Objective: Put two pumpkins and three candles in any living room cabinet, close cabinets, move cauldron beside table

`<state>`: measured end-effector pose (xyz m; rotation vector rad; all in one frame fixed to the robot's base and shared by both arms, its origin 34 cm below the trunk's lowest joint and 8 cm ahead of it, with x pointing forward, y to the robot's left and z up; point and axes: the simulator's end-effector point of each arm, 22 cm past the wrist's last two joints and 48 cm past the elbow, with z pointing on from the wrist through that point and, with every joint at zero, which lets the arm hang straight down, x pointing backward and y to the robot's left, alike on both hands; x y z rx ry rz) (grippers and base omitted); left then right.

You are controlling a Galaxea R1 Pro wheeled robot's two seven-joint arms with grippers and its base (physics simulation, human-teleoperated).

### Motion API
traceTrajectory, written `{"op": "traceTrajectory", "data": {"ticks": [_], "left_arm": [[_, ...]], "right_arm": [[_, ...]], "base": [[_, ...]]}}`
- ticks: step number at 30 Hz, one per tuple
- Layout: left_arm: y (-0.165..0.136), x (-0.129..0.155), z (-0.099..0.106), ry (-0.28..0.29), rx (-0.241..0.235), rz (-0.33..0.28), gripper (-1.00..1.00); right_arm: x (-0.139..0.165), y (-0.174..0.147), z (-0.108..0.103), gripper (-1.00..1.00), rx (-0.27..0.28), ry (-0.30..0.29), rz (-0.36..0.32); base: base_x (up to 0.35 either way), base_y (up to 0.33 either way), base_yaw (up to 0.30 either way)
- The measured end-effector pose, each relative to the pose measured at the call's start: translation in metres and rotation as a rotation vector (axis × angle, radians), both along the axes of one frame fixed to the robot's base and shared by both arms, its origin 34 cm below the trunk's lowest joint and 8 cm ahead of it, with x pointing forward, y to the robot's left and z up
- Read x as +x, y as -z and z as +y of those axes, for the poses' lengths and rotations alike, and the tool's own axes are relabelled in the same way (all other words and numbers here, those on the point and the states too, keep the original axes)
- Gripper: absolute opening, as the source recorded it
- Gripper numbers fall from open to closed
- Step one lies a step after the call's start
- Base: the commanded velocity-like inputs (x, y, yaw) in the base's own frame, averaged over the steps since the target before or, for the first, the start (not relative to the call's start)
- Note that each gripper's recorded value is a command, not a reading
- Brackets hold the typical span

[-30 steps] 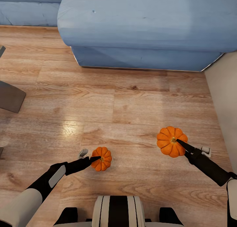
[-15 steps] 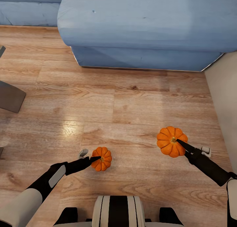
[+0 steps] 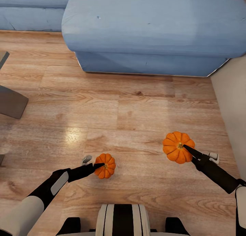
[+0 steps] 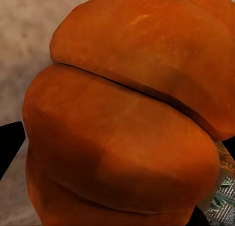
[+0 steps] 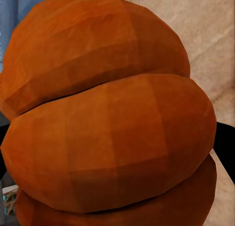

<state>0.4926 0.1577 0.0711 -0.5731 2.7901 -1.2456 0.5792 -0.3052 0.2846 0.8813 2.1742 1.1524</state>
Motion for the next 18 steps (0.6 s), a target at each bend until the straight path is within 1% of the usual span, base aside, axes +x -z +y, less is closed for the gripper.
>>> {"op": "traceTrajectory", "data": {"ticks": [1, 3, 4, 8, 10, 13, 14, 17, 18], "left_arm": [[0.000, 0.000, 0.000, 0.000, 0.000, 0.000, -1.00], [-0.001, 0.003, 0.002, 0.000, 0.015, -0.001, -1.00], [-0.002, 0.005, 0.004, 0.002, 0.024, -0.011, -1.00], [-0.010, 0.012, 0.004, 0.002, 0.021, -0.029, -1.00], [-0.015, 0.017, 0.002, 0.004, 0.014, -0.039, -1.00], [-0.028, 0.031, -0.003, 0.008, -0.001, -0.075, -1.00], [-0.034, 0.038, -0.005, 0.013, -0.009, -0.096, -1.00], [-0.053, 0.056, -0.014, 0.022, -0.039, -0.134, -1.00], [-0.062, 0.062, -0.019, 0.037, -0.052, -0.149, -1.00]], "right_arm": [[0.000, 0.000, 0.000, -1.00, 0.000, 0.000, 0.000], [0.002, -0.005, 0.000, -1.00, 0.002, 0.001, -0.009], [0.003, -0.007, 0.000, -1.00, 0.003, 0.001, -0.013], [0.006, -0.015, 0.000, -1.00, 0.002, 0.000, -0.029], [0.007, -0.019, 0.000, -1.00, 0.002, 0.000, -0.037], [0.009, -0.026, 0.001, -1.00, 0.001, -0.001, -0.049], [0.010, -0.028, 0.001, -1.00, 0.000, -0.001, -0.052], [0.012, -0.033, 0.001, -1.00, -0.002, -0.004, -0.061], [0.012, -0.034, 0.002, -1.00, -0.004, -0.007, -0.062]], "base": [[0.000, 0.000, 0.000], [0.000, 0.000, 0.000], [0.000, 0.000, 0.000], [0.000, 0.000, 0.000], [0.000, 0.000, 0.000], [0.000, 0.000, 0.000], [0.000, 0.000, 0.000], [0.000, 0.000, 0.000], [0.000, 0.000, 0.000]]}}
